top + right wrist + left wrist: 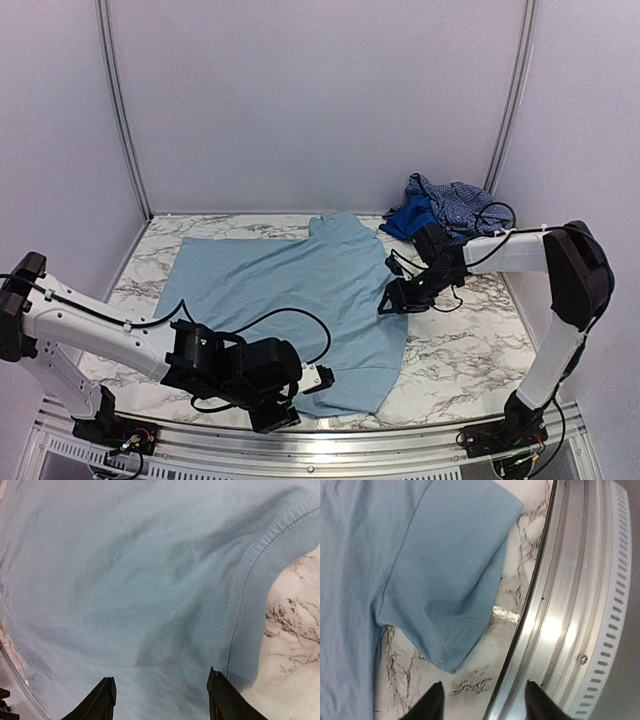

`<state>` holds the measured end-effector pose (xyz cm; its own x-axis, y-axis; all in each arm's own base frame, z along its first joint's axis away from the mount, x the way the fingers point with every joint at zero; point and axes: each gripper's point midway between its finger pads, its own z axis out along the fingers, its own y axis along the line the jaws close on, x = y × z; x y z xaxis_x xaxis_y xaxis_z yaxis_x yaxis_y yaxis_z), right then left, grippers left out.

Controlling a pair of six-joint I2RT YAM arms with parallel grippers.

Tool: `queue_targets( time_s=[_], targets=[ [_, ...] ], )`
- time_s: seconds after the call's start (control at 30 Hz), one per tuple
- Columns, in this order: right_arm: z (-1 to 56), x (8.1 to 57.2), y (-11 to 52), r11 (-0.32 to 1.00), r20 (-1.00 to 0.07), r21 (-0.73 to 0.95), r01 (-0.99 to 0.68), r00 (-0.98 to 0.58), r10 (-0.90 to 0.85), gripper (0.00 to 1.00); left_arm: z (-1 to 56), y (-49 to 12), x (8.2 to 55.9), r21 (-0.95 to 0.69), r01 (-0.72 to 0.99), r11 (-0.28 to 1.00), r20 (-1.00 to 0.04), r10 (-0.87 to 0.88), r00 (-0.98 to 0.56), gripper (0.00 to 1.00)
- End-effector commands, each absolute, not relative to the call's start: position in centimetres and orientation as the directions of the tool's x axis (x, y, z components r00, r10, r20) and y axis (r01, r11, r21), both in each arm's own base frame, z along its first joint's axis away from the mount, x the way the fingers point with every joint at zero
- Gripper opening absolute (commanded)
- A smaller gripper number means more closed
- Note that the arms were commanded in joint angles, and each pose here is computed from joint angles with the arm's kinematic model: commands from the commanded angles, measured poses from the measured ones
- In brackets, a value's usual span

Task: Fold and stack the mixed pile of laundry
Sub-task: Smooth out the flattened T-shirt at the center of the board.

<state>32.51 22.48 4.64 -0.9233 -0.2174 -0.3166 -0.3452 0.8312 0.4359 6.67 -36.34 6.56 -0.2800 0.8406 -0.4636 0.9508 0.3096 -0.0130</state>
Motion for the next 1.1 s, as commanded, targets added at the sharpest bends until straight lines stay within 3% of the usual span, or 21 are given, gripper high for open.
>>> queue_targets(
  time_s=[0.0,0.13,0.3,0.33,0.47,0.53,0.7,0.87,1.0,1.07],
  targets=[
    [9.6,31.8,22.8,0.824,-0.393,0.407,-0.394,-0.890,-0.232,0.59,11.9,-38.7,8.9,-0.037,0.906,0.422,-0.602,0.714,-0.357,0.66],
    [11.2,30.8,23.8,0.810,-0.415,0.418,-0.411,-0.880,-0.232,0.59,11.9,-40.2,11.0,-0.034,0.867,0.497,-0.621,0.669,-0.409,0.65],
    [9.4,29.0,26.3,0.789,-0.373,0.442,-0.427,-0.887,-0.271,0.59,13.3,-38.6,18.3,-0.151,0.668,0.728,-0.642,0.442,-0.626,0.63],
    [8.9,28.5,26.8,0.785,-0.363,0.445,-0.430,-0.888,-0.281,0.59,13.7,-37.3,19.8,-0.173,0.612,0.772,-0.646,0.380,-0.662,0.66],
    [6.2,26.7,27.2,0.786,-0.312,0.458,-0.415,-0.903,-0.295,0.59,14.5,-31.0,24.0,-0.256,0.373,0.892,-0.636,0.135,-0.759,0.96],
    [4.5,25.6,26.5,0.797,-0.276,0.453,-0.399,-0.913,-0.300,0.59,14.1,-27.2,25.4,-0.282,0.255,0.925,-0.614,0.030,-0.788,0.99],
    [1.2,22.9,23.9,0.831,-0.195,0.400,-0.385,-0.922,-0.333,0.59,11.8,-18.5,26.7,-0.329,-0.032,0.944,-0.535,-0.214,-0.817,0.99],
    [-0.2,21.9,20.5,0.873,-0.151,0.341,-0.348,-0.937,-0.314,0.60,9.6,-12.3,25.1,-0.255,-0.225,0.940,-0.472,-0.324,-0.820,0.99],
    [2.1,24.2,18.4,0.900,-0.202,0.296,-0.320,-0.942,-0.268,0.60,10.0,-9.5,25.5,-0.266,-0.282,0.922,-0.463,-0.379,-0.802,0.99],
    [5.3,25.8,19.3,0.888,-0.280,0.288,-0.357,-0.919,-0.279,0.60,10.9,-8.1,27.0,-0.274,-0.304,0.912,-0.474,-0.403,-0.783,0.99]
  ],
)
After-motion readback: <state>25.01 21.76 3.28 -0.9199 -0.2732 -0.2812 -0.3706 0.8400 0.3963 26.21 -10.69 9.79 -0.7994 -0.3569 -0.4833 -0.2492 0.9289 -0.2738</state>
